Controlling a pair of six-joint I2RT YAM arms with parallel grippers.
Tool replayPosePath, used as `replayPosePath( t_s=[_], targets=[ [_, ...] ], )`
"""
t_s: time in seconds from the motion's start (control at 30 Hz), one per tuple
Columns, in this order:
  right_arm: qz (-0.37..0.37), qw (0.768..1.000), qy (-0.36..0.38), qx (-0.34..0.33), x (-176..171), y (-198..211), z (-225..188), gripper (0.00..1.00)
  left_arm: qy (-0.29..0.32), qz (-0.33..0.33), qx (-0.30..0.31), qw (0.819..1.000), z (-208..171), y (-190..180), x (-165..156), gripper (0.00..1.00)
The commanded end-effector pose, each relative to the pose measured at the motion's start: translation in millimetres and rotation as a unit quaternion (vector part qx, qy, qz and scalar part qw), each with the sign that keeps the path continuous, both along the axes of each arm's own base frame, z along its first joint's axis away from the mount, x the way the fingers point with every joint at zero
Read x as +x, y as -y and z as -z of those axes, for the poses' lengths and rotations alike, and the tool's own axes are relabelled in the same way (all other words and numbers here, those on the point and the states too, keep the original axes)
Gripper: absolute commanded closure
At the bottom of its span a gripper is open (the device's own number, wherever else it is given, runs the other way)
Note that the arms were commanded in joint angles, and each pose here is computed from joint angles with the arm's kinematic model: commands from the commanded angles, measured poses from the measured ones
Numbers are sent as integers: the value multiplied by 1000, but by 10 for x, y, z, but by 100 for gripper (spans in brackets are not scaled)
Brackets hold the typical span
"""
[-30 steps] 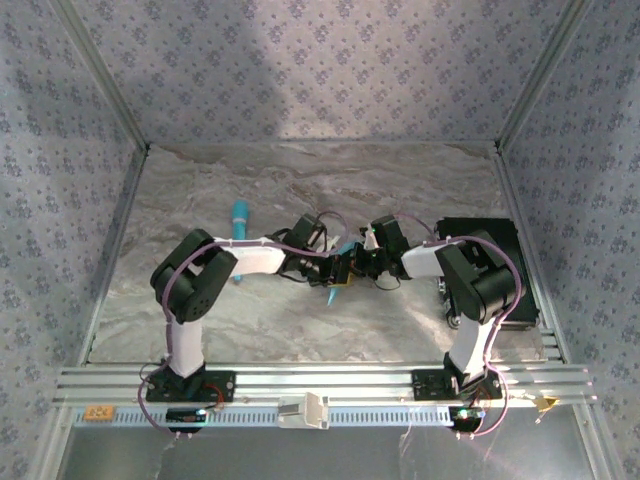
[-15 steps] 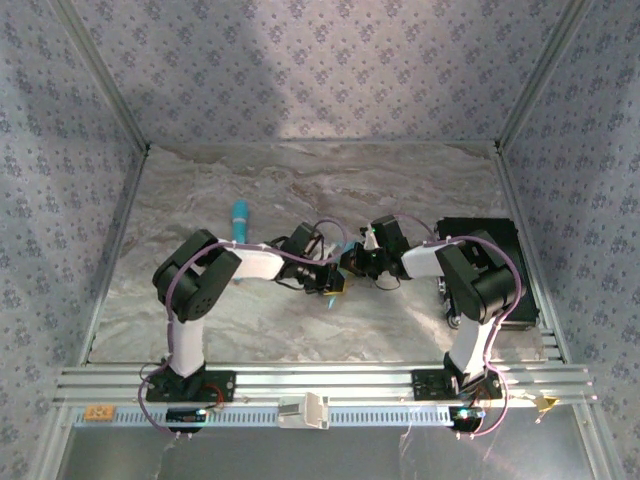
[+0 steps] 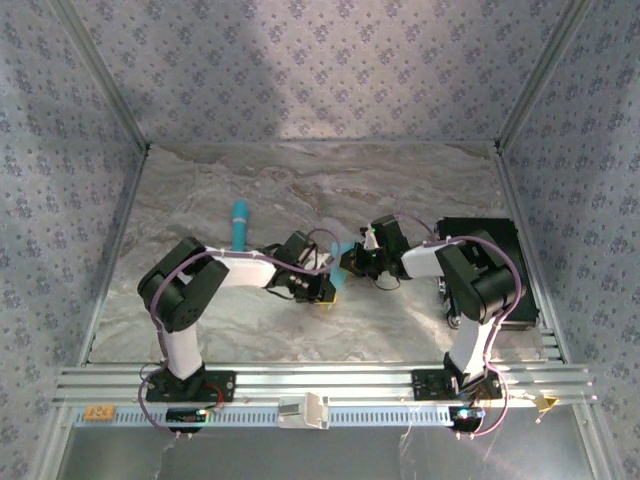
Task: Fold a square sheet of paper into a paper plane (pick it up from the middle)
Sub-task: Fold the wing for the fifth time at the center of the table.
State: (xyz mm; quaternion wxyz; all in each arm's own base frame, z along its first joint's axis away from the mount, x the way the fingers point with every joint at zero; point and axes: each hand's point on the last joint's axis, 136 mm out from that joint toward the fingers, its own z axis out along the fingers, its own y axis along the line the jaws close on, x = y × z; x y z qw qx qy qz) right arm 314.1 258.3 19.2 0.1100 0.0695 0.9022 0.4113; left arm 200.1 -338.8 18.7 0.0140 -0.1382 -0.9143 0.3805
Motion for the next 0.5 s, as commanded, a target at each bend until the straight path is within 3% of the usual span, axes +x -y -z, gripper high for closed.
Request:
replayPosePath(
  t_s=[0.0, 0.2, 0.47],
  targets=[
    [29, 992, -79, -98, -305, 380, 550, 94, -39, 28, 63, 997, 161, -293, -342, 93],
    [30, 992, -79, -96, -302, 373, 541, 94, -28, 28, 60, 997, 91, -336, -380, 94],
    [31, 992, -78, -91, -295, 347, 509, 94, 40, 2, -19, 999, -401, -96, -93, 94]
  ],
)
